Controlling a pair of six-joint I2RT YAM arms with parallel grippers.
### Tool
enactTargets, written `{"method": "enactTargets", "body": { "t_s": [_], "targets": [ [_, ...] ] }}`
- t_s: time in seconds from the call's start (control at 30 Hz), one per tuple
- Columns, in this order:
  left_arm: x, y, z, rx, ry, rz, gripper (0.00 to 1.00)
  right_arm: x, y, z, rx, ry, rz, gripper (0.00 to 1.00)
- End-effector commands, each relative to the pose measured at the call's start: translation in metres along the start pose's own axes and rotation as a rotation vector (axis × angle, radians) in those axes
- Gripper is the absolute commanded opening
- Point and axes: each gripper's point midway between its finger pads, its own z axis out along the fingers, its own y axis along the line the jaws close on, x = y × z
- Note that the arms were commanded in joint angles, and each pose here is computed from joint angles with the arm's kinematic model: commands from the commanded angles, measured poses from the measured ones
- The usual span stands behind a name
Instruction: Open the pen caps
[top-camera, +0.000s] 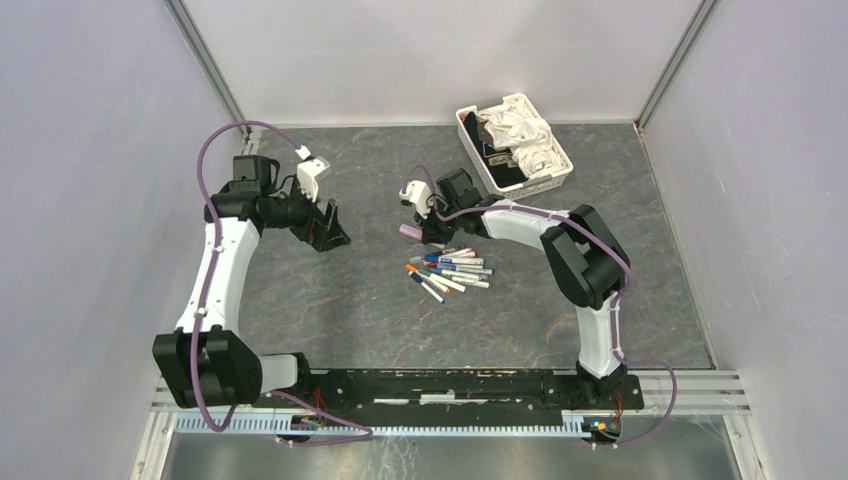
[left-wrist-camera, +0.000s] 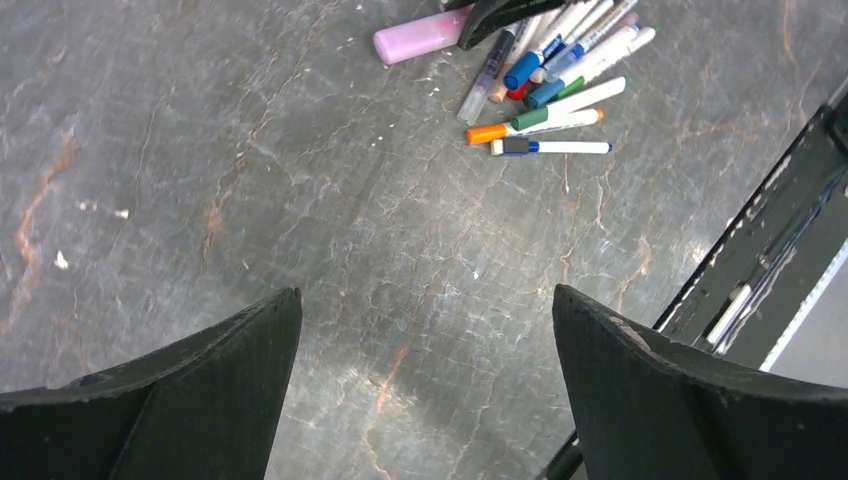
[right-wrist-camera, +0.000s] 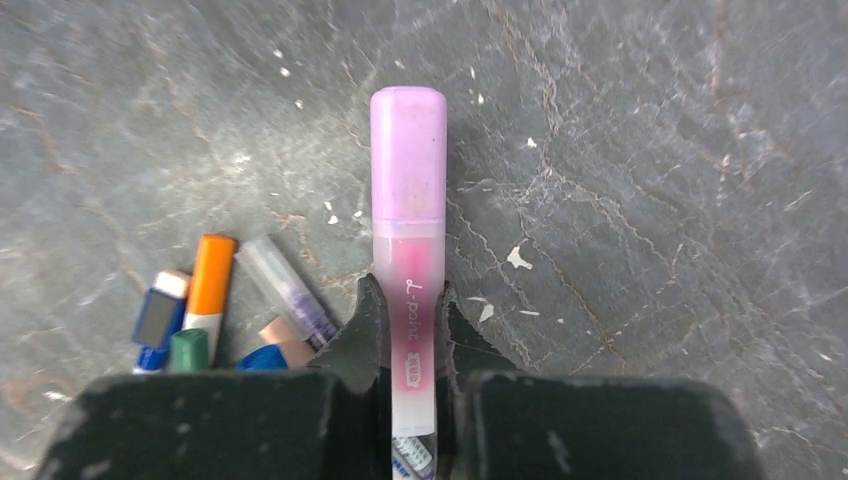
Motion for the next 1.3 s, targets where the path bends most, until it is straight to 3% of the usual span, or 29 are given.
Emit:
{"method": "enactTargets", "body": {
  "t_s": [0.0, 0.2, 0.4, 0.73, 1.0, 1.2, 1.27],
  "targets": [
    [-0.01, -0.007, 0.007, 0.078, -0.067, 0.201, 1.0, -0.06, 0.01, -0.037, -0.028, -0.172, -0.01, 0.01],
    [-0.005, -0.018, 0.013, 0.111, -0.069, 0.413, 1.0, -0.085, 0.046, -0.058, -0.211, -0.246, 0.069, 0.0],
    [0.0, -0.047, 0.023, 0.121, -0.059, 0.84, 1.0, -0.089, 0.095, -0.078, -0.484, -0.242, 0.206, 0.01],
    [0.006, -0.059, 0.043, 0.138, 0.036, 1.304, 0.97, -0.097, 0.136, -0.096, -0.688, -0.263, 0.332, 0.0],
    [0.018, -0.081, 0.052, 0.203, 0.082, 1.477, 0.83, -0.111, 0.149, -0.099, -0.761, -0.307, 0.367, 0.0],
    [0.032, -0.084, 0.055, 0.228, 0.141, 1.538, 0.67, -0.12, 0.152, -0.105, -0.77, -0.327, 0.354, 0.01],
    [0.034, -0.083, 0.056, 0.228, 0.157, 1.549, 0.57, -0.12, 0.152, -0.106, -0.772, -0.327, 0.354, 0.01]
  ]
}}
